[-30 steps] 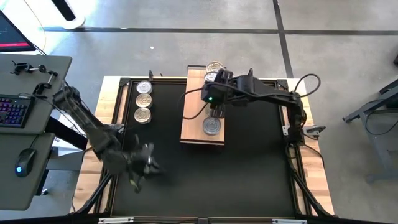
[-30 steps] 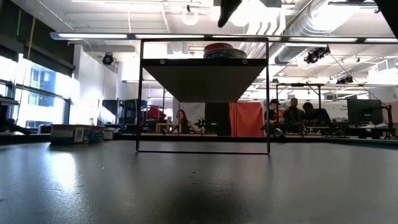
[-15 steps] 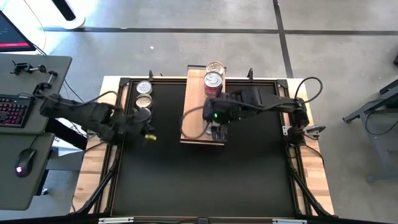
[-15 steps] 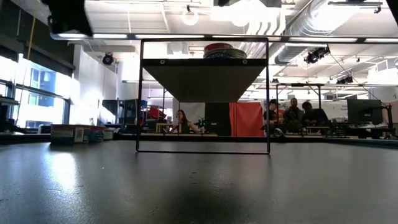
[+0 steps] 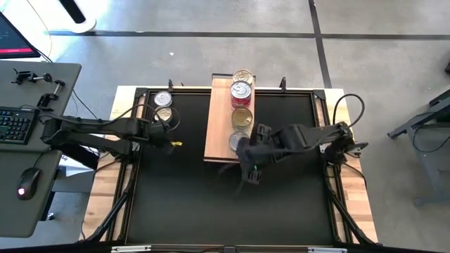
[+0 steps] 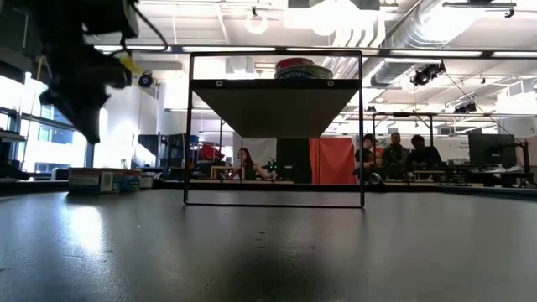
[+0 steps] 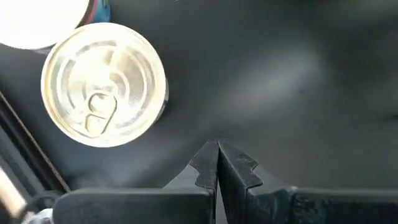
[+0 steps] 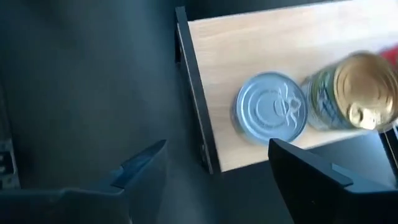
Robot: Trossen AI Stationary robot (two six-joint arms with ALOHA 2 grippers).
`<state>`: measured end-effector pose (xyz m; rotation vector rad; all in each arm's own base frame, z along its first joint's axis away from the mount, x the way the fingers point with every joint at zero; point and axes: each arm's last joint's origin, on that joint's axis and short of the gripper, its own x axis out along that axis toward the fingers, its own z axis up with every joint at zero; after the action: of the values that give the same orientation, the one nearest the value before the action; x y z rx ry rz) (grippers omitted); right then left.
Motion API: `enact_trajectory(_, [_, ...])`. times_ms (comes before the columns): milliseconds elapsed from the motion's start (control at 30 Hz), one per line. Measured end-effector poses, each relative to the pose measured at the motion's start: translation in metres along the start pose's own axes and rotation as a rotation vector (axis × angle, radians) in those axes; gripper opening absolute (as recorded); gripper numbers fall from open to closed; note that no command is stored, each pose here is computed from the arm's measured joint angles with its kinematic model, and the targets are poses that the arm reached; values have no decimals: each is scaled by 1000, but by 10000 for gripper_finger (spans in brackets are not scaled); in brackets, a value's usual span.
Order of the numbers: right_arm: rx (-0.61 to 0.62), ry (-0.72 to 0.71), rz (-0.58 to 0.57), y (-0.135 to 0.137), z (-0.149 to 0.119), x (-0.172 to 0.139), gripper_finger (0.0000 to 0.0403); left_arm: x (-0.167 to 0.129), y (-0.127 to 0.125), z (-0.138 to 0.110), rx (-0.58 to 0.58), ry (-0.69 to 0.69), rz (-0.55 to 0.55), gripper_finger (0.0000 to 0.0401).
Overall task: Stack canned seafood by type on shelf
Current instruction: Stack the blue-pink tuna can on top of the blue-pink tuna can on the shelf
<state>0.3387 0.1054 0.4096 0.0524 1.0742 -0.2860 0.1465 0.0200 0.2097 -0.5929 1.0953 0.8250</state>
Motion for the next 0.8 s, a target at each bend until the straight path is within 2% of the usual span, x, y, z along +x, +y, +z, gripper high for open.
enact_trajectory(67, [41,-7,-34,13,-8,1,266,4,2,-1,-35,-13,9,0])
enact_trajectory(233, [150,15,-104,41,-41,8,266,-3,5,2,-38,-120,43,0])
enact_trajectory(400, [399,59,-151,57,-99,13,266,-7,10,2,-88,-182,71,0])
enact_trajectory(567, [651,16,-54,65,-142,13,266,0,14,-4,-153,-172,96,0])
enact_trajectory(800, [853,-6,8,61,-166,31,266,20,22,-16,-306,-194,172,0])
